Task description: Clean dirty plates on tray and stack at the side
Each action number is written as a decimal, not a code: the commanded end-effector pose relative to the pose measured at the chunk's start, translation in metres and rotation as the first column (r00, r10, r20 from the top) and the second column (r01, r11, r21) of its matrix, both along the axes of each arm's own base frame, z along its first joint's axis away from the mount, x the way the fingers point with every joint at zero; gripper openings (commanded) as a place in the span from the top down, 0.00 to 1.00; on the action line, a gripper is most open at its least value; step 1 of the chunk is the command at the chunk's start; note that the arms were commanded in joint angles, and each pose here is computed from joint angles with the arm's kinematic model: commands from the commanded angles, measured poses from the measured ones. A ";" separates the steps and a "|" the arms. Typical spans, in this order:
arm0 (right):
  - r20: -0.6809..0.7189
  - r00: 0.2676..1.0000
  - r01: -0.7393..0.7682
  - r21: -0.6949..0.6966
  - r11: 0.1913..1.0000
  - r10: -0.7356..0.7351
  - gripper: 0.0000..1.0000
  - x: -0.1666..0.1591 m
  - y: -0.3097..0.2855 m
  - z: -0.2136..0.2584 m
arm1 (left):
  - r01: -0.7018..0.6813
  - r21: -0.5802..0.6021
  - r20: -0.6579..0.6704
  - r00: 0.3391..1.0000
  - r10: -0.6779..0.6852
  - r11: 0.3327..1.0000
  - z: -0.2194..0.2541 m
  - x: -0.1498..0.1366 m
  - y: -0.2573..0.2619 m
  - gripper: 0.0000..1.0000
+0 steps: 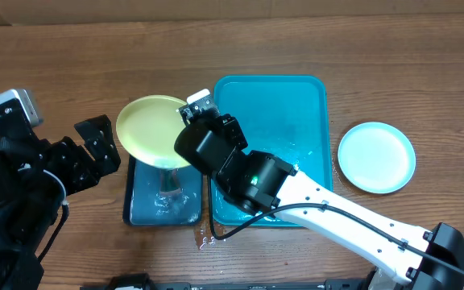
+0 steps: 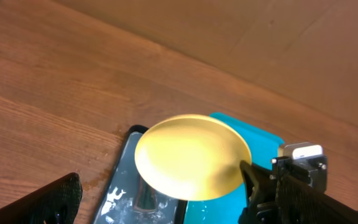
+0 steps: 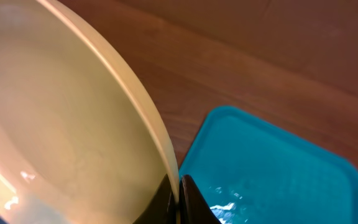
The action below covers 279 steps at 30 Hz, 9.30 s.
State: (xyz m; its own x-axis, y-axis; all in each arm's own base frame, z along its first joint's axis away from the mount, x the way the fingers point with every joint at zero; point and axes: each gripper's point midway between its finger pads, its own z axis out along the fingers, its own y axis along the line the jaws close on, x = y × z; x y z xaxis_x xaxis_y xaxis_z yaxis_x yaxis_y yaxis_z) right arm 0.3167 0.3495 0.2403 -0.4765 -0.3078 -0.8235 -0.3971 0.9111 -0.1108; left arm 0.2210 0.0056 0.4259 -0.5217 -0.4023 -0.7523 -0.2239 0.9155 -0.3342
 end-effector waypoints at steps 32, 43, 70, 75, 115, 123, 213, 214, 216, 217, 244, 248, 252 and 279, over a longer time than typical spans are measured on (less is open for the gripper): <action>0.302 0.951 0.116 -0.156 0.981 -0.064 0.96 -0.046 0.009 0.043 | -0.006 -0.004 -0.077 0.997 0.006 1.000 -0.015 -0.007 0.001 0.00; 0.302 0.951 0.116 -0.156 0.981 -0.064 0.96 -0.046 0.009 0.043 | -0.006 -0.004 -0.077 0.997 0.006 1.000 -0.015 -0.007 0.001 0.00; 0.302 0.951 0.119 -0.148 0.982 -0.070 0.96 -0.045 0.009 0.043 | -0.006 -0.004 -0.077 0.997 0.006 1.000 -0.015 -0.007 0.001 0.00; 0.303 0.951 0.119 -0.149 0.982 -0.070 0.96 -0.045 0.009 0.043 | -0.006 -0.004 -0.077 0.997 0.006 1.000 -0.015 -0.007 0.001 0.00; -0.674 0.715 0.596 0.452 0.664 -0.184 0.96 0.094 -0.251 -0.018 | -0.006 -0.004 -0.077 0.997 0.006 1.000 -0.015 -0.007 0.001 0.00; -0.820 0.208 0.920 -0.022 0.392 -0.534 0.96 -0.003 -0.432 -0.077 | -0.006 -0.004 -0.077 0.997 0.006 1.000 -0.015 -0.007 0.001 0.00; 0.440 0.879 -0.007 0.396 0.918 -0.183 0.00 -0.078 -0.297 -0.063 | -0.006 -0.004 -0.077 0.997 0.006 1.000 -0.015 -0.007 0.001 0.00; 0.440 0.879 -0.007 0.396 0.918 -0.183 0.00 -0.078 -0.297 -0.063 | -0.006 -0.004 -0.077 0.997 0.006 1.000 -0.015 -0.007 0.001 0.00; 0.439 0.880 -0.006 0.396 0.918 -0.183 0.00 -0.078 -0.297 -0.064 | -0.006 -0.004 -0.077 0.997 0.006 1.000 -0.015 -0.007 0.001 0.00; 0.439 0.880 -0.006 0.396 0.918 -0.183 0.00 -0.078 -0.297 -0.064 | -0.006 -0.004 -0.077 0.997 0.006 1.000 -0.015 -0.007 0.001 0.00; 0.439 0.880 -0.006 0.396 0.918 -0.183 0.00 -0.078 -0.297 -0.064 | 0.147 0.077 0.127 0.980 -0.155 0.986 -0.006 0.023 -0.026 0.00; 0.439 0.880 -0.006 0.396 0.918 -0.183 0.00 -0.078 -0.297 -0.064 | 0.264 0.141 0.245 0.924 -0.292 0.954 -0.036 0.039 -0.048 0.00; 0.438 0.880 -0.006 0.397 0.918 -0.183 0.00 -0.078 -0.297 -0.064 | 0.263 0.154 0.304 0.905 -0.299 0.952 -0.082 0.039 -0.050 0.00; 0.439 0.880 -0.006 0.396 0.918 -0.183 0.00 -0.078 -0.297 -0.064 | 0.148 0.195 0.507 0.831 -0.229 0.970 -0.266 0.023 -0.030 0.00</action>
